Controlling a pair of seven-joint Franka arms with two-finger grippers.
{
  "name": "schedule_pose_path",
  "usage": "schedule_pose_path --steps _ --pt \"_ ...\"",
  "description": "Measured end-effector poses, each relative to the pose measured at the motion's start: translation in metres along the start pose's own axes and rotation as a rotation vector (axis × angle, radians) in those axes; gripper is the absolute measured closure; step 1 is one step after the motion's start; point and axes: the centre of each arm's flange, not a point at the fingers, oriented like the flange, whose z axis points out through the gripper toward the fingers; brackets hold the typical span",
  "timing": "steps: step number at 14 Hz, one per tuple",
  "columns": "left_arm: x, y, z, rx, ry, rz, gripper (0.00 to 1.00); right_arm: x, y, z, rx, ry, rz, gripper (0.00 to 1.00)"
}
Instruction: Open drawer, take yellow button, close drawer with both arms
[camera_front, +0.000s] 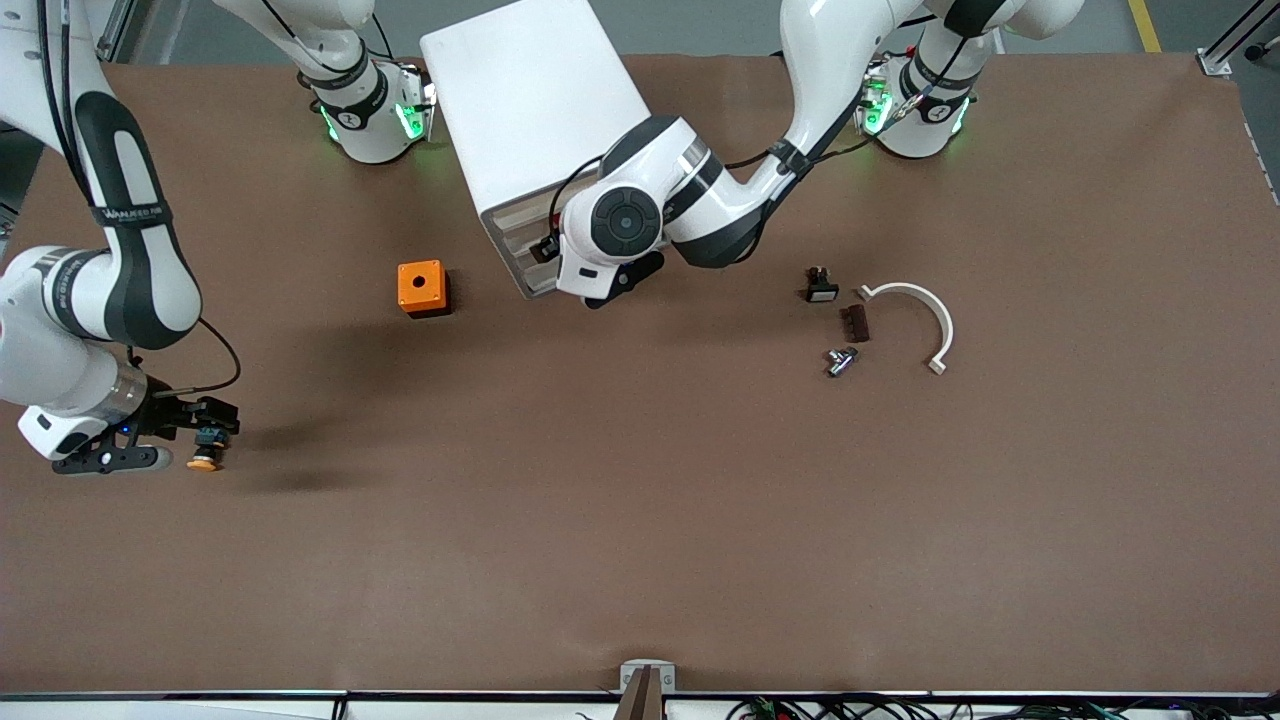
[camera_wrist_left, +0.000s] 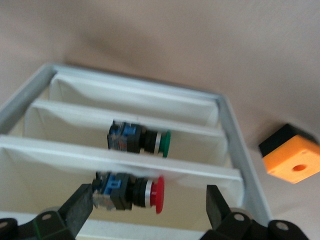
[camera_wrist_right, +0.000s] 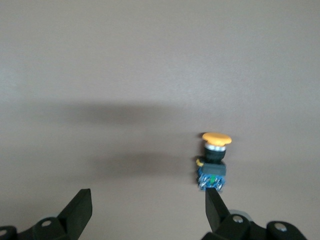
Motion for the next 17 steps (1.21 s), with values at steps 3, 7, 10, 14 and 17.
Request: schedule_pose_path --steps 3,7,10,14,17 --pt "0.037 -0.006 -0.07 -0.088 0.08 -0.026 0.0 -0.008 -0.038 -0.065 0.007 -0.024 0.094 0.0" --pt "0.106 -0.048 -0.198 -0.226 0.224 -0.108 0.0 -0.035 -0.072 -0.153 0.066 -0.014 0.136 0.0" --pt "0.129 -0.094 -0.266 -0.2 0.342 -0.092 0.0 -0.053 -0.078 -0.192 0.07 -0.015 0.155 0.0" --pt "0.147 -0.158 -0.334 -0.128 0.408 0.014 0.0 -0.064 -0.087 -0.239 0.07 -0.016 0.165 0.0" --pt "0.175 -0.218 -0.381 -0.083 0.413 0.114 0.0 -0.064 -0.087 -0.29 0.07 0.024 0.179 0.0"
